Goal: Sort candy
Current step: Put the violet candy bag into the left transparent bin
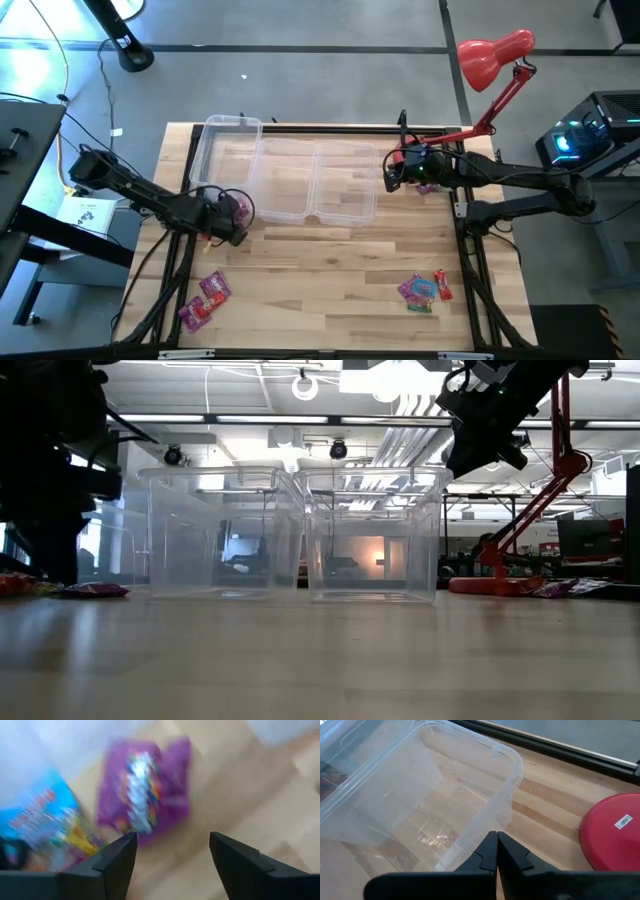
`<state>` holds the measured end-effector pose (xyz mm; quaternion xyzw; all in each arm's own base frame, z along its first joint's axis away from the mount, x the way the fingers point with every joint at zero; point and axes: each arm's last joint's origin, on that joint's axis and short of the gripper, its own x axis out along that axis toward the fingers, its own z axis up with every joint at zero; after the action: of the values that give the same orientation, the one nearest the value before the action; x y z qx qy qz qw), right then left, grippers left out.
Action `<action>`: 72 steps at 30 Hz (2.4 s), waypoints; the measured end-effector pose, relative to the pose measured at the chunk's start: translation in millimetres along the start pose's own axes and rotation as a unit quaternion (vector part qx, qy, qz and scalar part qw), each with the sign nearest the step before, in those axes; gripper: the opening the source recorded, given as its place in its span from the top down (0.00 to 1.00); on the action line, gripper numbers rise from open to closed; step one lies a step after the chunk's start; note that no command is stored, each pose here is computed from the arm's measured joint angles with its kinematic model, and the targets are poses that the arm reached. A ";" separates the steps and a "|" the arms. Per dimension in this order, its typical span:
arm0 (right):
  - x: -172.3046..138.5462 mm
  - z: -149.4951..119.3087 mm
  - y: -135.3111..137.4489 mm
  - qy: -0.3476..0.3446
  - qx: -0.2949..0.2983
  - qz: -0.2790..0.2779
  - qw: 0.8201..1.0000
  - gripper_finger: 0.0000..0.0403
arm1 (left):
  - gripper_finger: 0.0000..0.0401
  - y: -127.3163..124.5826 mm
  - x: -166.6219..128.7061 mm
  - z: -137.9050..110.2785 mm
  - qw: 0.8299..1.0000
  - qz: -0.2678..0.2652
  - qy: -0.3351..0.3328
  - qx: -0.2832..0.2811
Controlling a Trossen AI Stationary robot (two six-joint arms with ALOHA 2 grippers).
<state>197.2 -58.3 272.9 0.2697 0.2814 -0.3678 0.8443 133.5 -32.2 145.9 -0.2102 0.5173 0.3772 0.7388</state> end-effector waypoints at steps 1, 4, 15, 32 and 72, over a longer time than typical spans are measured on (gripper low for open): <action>0.0 0.0 0.0 0.000 0.000 0.000 1.000 1.00 | 0.37 1.0 0.3 1.6 1.000 0.010 -0.018 -0.002; 0.0 0.0 0.1 0.000 0.001 0.001 1.000 1.00 | 0.36 3.1 1.9 7.1 0.997 0.037 -0.066 -0.012; 0.2 -0.1 0.1 0.000 0.011 0.001 1.000 1.00 | 0.36 6.7 34.7 0.5 0.994 0.030 -0.045 -0.090; 0.1 -0.2 0.7 0.001 0.022 0.004 1.000 1.00 | 0.93 -16.1 5.5 7.9 0.995 -0.071 0.014 -0.074; -0.2 4.0 6.5 -0.005 -0.016 0.055 0.998 1.00 | 0.74 74.6 -134.1 90.6 0.972 0.112 -0.189 -0.079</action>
<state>203.2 -57.0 277.5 0.2691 0.2677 -0.3178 0.8689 106.5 32.5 309.7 -0.1328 0.3571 0.5302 0.7574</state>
